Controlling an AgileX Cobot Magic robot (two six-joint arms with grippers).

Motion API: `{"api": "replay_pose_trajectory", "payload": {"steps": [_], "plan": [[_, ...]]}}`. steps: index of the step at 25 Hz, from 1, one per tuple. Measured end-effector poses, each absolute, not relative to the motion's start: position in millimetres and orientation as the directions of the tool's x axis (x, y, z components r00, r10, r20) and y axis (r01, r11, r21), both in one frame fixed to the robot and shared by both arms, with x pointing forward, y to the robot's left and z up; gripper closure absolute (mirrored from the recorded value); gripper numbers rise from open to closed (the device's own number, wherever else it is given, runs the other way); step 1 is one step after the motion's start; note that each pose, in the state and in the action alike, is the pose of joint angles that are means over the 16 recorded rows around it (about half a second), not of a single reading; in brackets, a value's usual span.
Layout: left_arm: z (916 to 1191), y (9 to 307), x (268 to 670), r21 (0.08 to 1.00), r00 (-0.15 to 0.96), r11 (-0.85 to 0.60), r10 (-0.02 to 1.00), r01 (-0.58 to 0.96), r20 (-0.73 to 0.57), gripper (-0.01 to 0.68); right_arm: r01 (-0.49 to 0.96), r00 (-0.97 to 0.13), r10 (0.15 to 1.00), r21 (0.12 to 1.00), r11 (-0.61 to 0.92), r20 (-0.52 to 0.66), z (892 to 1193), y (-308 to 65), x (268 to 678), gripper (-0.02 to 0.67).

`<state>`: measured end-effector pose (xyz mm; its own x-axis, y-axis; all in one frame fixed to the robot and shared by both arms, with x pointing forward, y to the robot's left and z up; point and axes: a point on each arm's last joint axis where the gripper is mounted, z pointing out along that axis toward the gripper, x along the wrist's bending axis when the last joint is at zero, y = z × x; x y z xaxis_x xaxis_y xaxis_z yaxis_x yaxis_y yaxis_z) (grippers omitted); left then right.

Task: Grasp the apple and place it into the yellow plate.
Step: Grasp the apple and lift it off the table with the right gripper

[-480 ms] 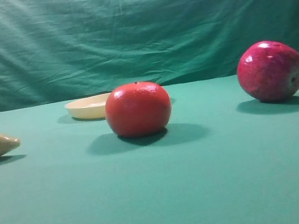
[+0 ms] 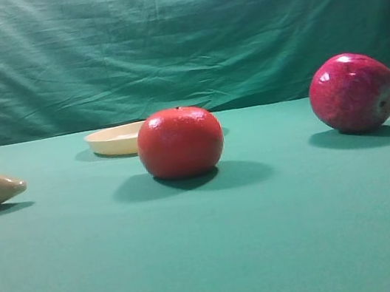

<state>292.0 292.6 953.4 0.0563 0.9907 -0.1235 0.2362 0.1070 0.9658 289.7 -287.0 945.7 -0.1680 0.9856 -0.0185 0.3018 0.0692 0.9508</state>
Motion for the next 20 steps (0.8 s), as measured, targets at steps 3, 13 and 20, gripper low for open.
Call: {"api": "replay_pose_trajectory", "payload": {"steps": [3, 13, 20], "plan": [[953, 293, 292, 0.966, 0.056, 0.107, 0.991, 0.236, -0.124, 0.516, 0.302, -0.168, 0.986, 0.951, 0.069, -0.018, 946, -287, 290, 0.649], [953, 293, 292, 0.966, 0.056, 0.107, 0.991, 0.236, -0.124, 0.516, 0.285, -0.164, 0.986, 0.957, 0.05, -0.003, 947, -287, 290, 0.649], [953, 293, 292, 0.966, 0.056, 0.107, 0.991, 0.236, -0.124, 0.516, 0.17, -0.14, 0.987, 0.984, -0.053, 0.078, 961, -287, 293, 0.649]]}}
